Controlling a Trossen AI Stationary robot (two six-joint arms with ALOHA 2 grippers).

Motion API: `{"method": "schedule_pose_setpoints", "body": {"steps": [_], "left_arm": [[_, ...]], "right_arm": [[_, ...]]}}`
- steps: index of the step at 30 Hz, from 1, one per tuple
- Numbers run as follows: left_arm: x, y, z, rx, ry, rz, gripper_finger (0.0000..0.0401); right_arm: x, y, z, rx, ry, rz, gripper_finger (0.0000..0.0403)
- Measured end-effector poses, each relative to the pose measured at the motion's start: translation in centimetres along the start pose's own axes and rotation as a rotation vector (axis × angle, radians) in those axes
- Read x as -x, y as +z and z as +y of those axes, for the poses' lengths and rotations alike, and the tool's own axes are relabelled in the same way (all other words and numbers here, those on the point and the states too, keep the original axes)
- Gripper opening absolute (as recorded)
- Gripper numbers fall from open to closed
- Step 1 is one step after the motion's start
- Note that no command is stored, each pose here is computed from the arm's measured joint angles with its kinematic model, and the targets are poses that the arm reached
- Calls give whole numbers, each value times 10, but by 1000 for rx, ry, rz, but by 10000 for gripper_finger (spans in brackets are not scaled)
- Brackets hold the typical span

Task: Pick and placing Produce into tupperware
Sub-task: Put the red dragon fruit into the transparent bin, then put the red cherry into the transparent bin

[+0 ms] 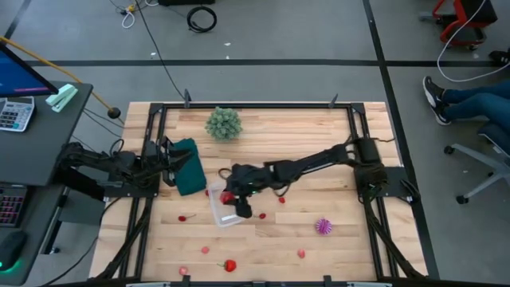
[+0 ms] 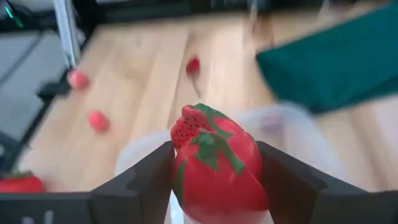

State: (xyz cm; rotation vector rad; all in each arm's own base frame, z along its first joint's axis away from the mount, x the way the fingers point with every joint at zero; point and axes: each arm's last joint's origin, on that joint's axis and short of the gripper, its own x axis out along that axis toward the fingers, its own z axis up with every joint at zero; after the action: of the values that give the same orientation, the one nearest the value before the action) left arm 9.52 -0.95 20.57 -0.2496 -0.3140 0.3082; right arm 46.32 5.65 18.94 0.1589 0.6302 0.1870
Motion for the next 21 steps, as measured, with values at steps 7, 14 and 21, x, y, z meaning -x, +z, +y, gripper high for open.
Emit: {"method": "schedule_pose_setpoints", "body": {"steps": [7,14,21], "left_arm": [[0,-1,0,-9,0,5,112],[0,-1,0,-9,0,5,110],[0,-1,0,-7,1,8,115]], "right_arm": [[-33,-14,2,29,9,104,220],[-36,-19,3,99,28,133,238],[-36,-18,3,122,35,124,273]]}}
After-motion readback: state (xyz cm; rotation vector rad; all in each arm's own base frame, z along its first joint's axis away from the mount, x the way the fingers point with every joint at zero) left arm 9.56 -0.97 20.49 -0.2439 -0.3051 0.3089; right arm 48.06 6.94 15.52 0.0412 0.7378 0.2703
